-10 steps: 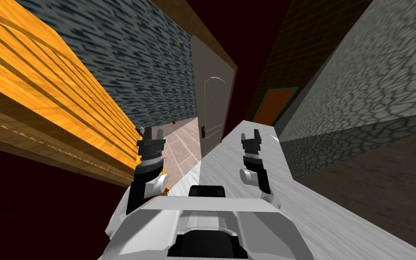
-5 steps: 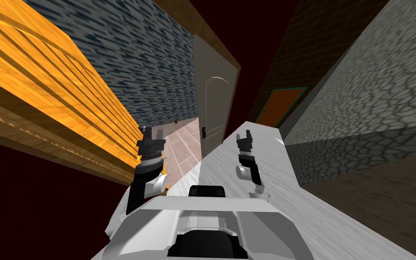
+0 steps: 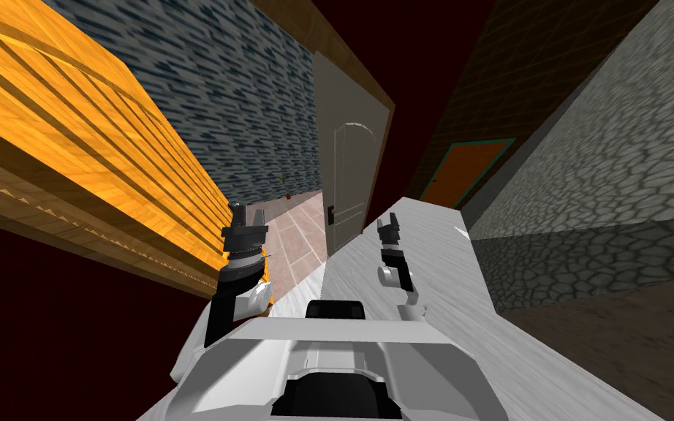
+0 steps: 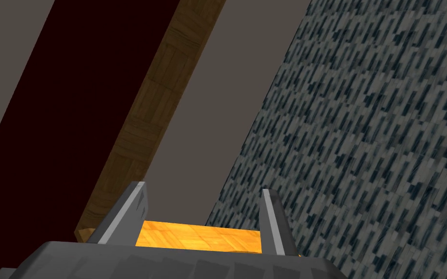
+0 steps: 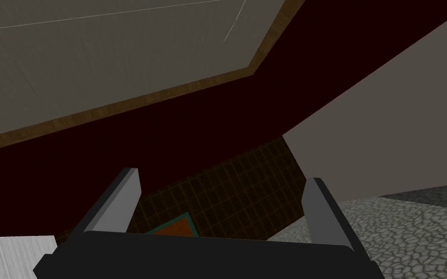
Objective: Push the door open
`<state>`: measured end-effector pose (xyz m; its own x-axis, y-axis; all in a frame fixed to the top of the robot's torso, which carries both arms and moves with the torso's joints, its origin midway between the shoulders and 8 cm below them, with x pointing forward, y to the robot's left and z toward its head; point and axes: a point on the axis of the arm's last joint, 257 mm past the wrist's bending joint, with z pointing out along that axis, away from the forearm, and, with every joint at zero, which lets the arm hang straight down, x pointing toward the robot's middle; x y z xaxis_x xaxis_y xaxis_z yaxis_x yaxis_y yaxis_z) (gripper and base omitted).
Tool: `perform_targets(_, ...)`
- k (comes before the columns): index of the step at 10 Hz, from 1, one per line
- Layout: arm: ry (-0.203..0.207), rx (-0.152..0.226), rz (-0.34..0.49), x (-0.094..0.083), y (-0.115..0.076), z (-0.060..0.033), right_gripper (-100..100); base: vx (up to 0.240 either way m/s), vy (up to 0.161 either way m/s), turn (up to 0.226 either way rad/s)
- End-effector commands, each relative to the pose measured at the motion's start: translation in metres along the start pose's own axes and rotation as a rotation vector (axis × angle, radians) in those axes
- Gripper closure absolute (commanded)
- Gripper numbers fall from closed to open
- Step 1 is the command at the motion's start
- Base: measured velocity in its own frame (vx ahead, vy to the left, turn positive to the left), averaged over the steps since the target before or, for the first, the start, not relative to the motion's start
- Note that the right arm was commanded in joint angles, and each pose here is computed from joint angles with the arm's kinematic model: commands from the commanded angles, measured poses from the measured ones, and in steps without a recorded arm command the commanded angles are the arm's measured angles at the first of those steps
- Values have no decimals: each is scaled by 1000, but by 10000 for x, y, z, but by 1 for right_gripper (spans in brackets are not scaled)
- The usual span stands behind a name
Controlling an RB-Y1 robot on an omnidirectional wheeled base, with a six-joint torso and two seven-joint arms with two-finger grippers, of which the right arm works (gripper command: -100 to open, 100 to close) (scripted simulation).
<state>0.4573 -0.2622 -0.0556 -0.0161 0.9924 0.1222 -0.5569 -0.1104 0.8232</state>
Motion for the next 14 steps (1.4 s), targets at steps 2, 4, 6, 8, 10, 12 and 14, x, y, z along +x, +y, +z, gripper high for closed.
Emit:
perform_targets(2, 11, 36, 6, 57, -227, 20, -100, 37, -53, 81)
perform_targets(4, 22, 63, 11, 114, -404, 46, -100, 36, -60, 96)
perform_targets(6, 35, 87, 15, 178, -567, 74, -100, 30, -58, 86)
perform_targets(8, 48, 110, 18, 245, -725, 100, -100, 43, -62, 87)
perform_targets(10, 62, 134, 22, 318, -879, 127, -100, 36, -60, 89)
perform_targets(12, 76, 158, 24, 393, -1034, 148, -100, 24, -55, 88)
perform_targets(14, 92, 177, 27, 476, -1159, 181, -100, 24, -34, 64)
